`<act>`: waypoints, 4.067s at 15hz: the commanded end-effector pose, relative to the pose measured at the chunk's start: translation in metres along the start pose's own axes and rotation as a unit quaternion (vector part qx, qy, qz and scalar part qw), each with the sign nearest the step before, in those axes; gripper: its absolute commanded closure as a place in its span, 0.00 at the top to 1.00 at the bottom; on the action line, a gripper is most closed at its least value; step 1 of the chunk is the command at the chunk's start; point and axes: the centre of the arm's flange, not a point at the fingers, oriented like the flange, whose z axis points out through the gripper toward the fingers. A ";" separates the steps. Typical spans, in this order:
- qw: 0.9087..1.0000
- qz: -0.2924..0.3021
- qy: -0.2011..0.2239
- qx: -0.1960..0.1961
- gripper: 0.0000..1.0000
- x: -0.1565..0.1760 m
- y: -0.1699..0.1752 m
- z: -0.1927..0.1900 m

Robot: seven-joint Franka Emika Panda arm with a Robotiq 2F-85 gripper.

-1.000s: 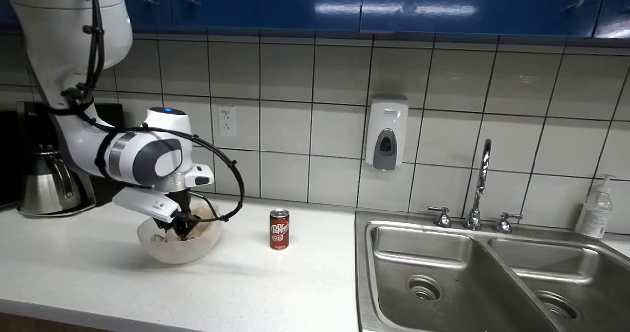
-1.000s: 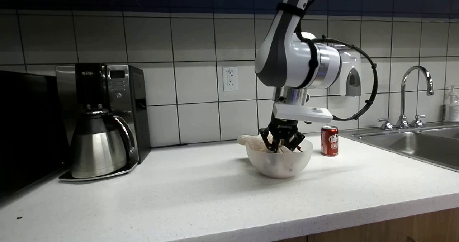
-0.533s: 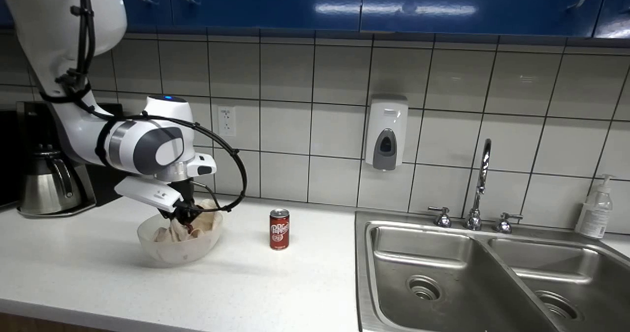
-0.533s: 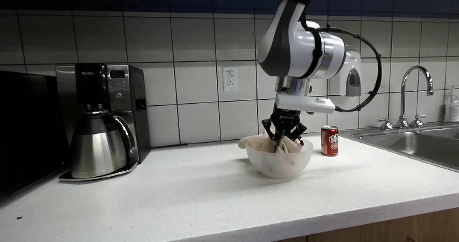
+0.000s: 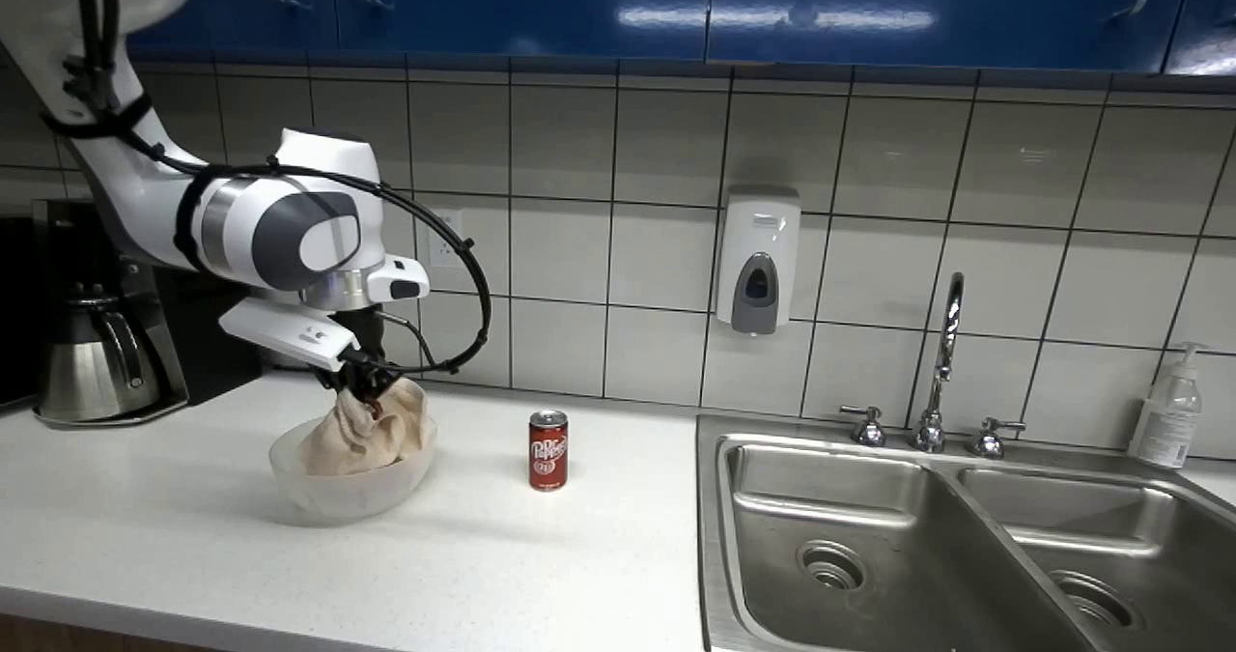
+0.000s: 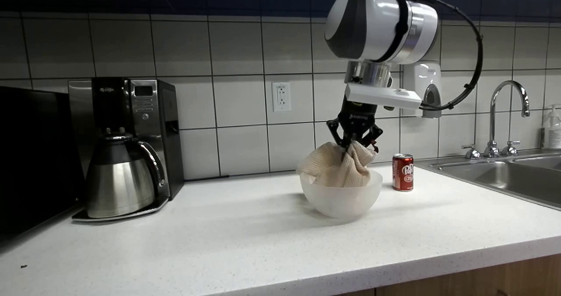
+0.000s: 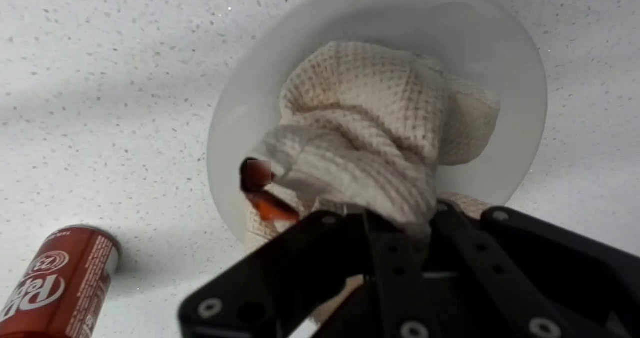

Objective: Remove the towel from the bowl

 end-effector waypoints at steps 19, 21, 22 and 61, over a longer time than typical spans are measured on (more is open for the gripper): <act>0.997 0.036 0.061 0.018 0.02 -0.045 0.035 -0.186; 0.997 0.047 0.053 0.011 0.02 -0.056 0.050 -0.191; 0.997 0.054 0.046 0.007 0.02 -0.062 0.059 -0.192; 0.973 0.193 -0.026 -0.121 1.00 -0.086 0.177 -0.070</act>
